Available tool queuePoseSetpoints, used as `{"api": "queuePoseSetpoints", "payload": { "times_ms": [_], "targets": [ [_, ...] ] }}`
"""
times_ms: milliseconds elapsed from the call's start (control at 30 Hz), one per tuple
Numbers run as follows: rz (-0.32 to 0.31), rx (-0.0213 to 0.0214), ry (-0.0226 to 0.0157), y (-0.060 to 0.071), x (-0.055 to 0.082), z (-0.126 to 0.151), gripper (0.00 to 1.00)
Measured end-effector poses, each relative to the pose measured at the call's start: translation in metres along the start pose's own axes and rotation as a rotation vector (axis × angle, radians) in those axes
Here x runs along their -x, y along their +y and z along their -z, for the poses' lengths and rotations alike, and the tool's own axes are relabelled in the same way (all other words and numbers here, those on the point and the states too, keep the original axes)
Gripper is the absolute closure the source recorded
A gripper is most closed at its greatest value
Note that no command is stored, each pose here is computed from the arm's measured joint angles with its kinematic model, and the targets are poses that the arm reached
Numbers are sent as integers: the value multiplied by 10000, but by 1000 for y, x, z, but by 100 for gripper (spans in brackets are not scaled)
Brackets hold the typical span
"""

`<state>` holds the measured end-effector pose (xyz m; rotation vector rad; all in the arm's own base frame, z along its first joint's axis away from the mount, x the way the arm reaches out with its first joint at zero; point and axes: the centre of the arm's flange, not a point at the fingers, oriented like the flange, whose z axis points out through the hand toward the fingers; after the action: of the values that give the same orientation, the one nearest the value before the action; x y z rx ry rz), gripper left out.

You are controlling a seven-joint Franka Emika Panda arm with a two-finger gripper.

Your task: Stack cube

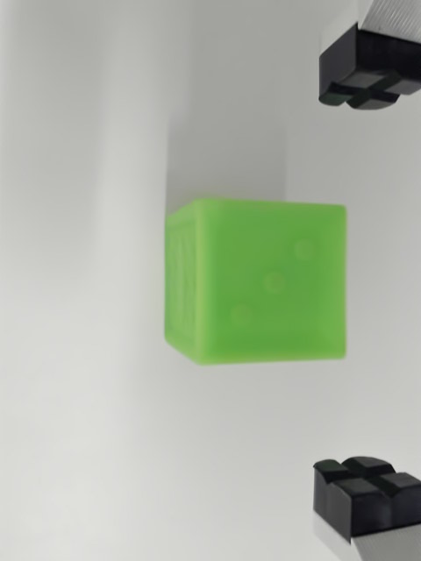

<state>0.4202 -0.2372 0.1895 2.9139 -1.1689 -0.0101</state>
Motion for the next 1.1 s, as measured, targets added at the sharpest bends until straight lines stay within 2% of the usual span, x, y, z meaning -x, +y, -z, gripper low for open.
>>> {"api": "queuePoseSetpoints", "payload": {
  "times_ms": [233,267,400,567,633,733,967,1000,1100],
  "targets": [
    [8,13,-19,0,0,-28,0],
    [4,9,-9,0,0,-31,0],
    [15,9,-15,0,0,-44,0],
    [15,7,-4,0,0,-58,0],
    [16,8,-13,0,0,-62,0],
    [18,4,3,0,0,-67,0],
    [13,-1,4,0,0,-74,0],
    [15,-2,2,0,0,-75,100],
    [17,-5,2,0,0,-75,100]
  ]
}}
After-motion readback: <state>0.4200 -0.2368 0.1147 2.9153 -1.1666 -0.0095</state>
